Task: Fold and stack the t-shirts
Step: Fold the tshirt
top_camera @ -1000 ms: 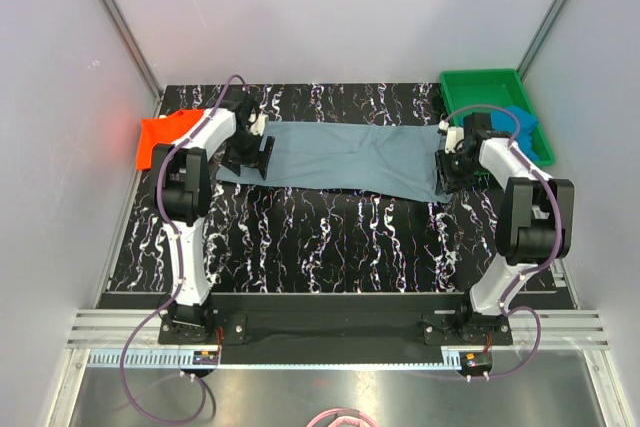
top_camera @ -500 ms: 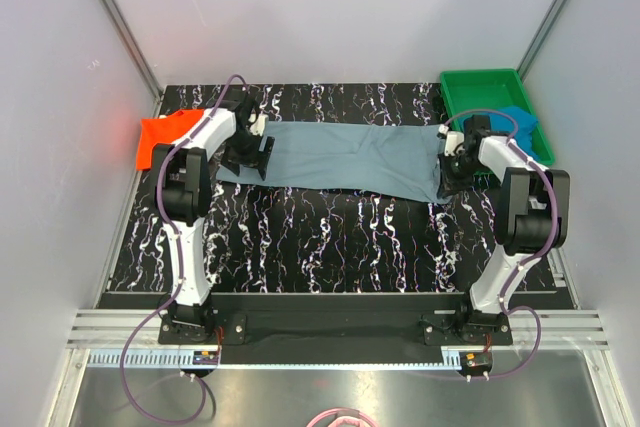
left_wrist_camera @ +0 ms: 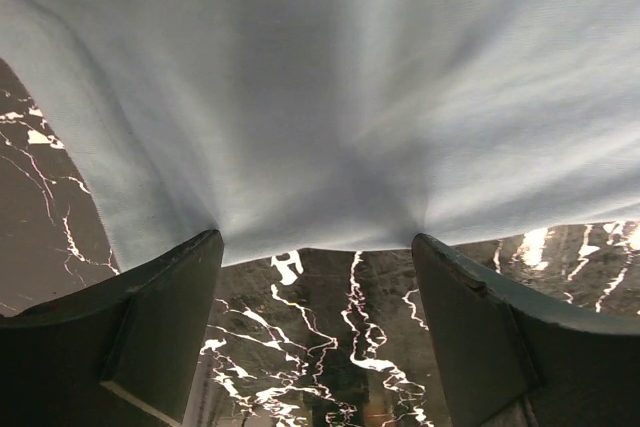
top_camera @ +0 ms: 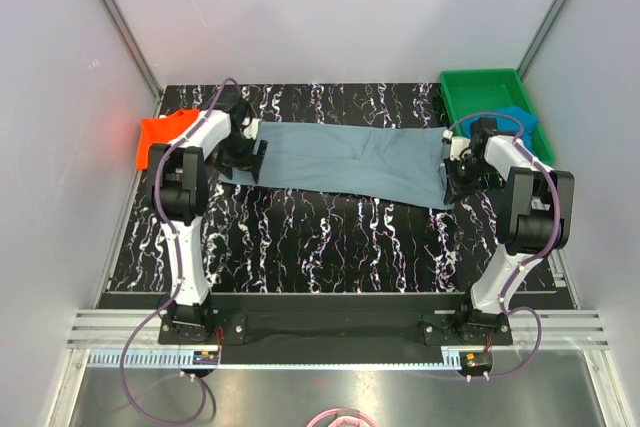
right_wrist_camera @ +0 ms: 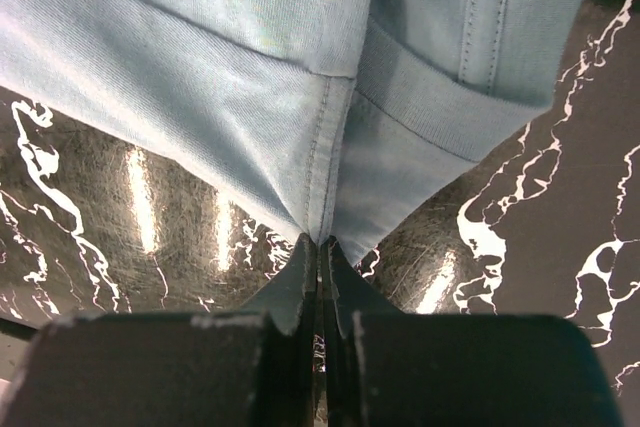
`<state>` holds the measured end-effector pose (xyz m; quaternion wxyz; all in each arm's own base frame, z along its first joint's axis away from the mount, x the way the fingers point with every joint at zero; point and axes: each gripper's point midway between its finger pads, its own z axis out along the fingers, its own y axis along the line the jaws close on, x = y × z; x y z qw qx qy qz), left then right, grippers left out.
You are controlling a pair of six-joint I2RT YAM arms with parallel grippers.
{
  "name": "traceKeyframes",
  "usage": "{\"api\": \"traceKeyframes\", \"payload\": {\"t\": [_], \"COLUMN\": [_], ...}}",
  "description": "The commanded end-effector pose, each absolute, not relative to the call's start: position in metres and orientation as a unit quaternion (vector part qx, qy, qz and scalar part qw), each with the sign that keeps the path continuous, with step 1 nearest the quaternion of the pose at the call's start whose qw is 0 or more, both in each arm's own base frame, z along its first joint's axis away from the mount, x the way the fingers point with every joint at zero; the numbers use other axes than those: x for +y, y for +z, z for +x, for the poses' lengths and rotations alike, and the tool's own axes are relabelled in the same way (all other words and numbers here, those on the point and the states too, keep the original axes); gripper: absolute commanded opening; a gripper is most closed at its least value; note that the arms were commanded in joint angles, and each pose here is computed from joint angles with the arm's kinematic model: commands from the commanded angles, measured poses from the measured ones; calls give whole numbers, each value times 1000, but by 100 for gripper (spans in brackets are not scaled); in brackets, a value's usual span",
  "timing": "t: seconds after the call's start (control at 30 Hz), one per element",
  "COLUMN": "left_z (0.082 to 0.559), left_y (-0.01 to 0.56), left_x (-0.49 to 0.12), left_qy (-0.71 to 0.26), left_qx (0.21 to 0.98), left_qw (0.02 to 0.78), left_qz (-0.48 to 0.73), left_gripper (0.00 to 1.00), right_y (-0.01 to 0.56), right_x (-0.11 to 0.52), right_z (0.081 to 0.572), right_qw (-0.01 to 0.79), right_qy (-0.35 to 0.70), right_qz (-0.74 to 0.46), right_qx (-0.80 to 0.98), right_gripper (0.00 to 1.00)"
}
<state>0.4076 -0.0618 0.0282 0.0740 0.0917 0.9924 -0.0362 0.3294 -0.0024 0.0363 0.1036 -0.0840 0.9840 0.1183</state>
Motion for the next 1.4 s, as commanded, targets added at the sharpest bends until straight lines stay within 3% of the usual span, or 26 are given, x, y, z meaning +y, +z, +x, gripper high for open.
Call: {"api": "traceKeyframes", "payload": {"t": [0.0,0.13,0.3,0.4,0.63,0.83,1.37], "left_z": [410,410,414,422,456,476,468], "left_y": [49,51,63,78,100,80,27], "left_x": [-56,-56,-56,-55,-55,-68,-75], "left_qy": [-28,-30,-30,-29,-22,-28,-21], "left_qx": [990,990,988,985,976,976,984], "left_qw": [100,103,116,140,187,180,126], "left_qz": [93,93,95,98,105,118,128], "left_gripper": [83,83,83,83,83,83,83], "right_y": [43,38,60,92,142,118,43], "right_x": [-10,-11,-16,-18,-4,34,41], "right_z": [335,332,341,358,405,436,456], "right_qw": [103,84,125,188,284,239,150], "right_qy": [106,107,86,73,110,241,248], "right_qz": [-87,-85,-90,-89,-72,-20,-18], "right_qx": [985,987,984,975,950,940,957], "right_gripper": [0,6,39,45,47,46,45]}}
